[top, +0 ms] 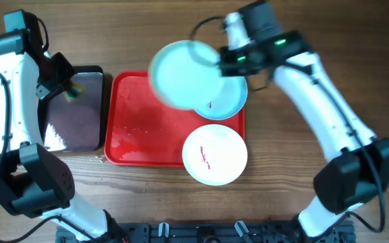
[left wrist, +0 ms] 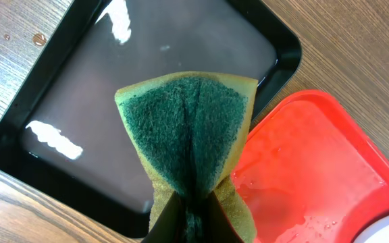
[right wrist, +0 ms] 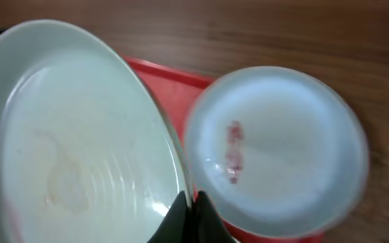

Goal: Clean dirty plates on tray and stack at the side
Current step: 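Lower the plate onto the table right of the red tray, release, then grasp the lower-right plate rim with the right gripper, drag it left, then move the sponge with the left gripper onto the dragged plate, then scrub the plate with the sponge in the left gripper, then lift the sponge with the left gripper back over the black tray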

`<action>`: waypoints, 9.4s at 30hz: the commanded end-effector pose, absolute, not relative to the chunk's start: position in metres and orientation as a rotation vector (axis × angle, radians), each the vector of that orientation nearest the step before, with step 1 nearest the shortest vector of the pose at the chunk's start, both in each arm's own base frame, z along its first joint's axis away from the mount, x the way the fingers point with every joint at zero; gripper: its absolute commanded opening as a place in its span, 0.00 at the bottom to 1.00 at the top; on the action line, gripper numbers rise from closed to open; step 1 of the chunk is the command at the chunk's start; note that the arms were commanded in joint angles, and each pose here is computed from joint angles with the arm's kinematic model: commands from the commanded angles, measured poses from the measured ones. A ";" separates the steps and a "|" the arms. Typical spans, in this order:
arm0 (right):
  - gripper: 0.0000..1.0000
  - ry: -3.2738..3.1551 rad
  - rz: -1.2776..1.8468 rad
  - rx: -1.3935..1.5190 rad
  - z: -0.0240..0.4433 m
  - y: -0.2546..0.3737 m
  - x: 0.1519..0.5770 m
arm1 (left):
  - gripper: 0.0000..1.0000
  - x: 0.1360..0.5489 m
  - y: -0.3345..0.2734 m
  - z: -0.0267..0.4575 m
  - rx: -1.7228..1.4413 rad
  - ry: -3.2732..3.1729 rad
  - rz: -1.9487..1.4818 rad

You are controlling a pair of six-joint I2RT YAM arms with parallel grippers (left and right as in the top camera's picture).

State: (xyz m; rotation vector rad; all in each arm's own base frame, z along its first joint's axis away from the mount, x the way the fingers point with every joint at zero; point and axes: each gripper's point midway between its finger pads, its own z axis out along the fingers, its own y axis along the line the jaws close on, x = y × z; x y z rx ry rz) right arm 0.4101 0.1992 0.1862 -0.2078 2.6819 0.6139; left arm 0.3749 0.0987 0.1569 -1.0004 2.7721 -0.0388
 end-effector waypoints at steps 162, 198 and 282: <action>0.04 2.884 0.656 -0.212 0.013 0.337 0.337 | 0.04 0.316 0.009 -0.009 -0.925 2.822 0.352; 0.04 2.895 0.689 -0.272 0.013 0.340 0.331 | 0.04 0.290 -0.115 0.021 0.198 3.145 -0.670; 0.04 2.881 0.737 -0.349 0.016 0.346 0.327 | 0.04 0.395 -0.003 0.148 -0.694 2.581 -0.302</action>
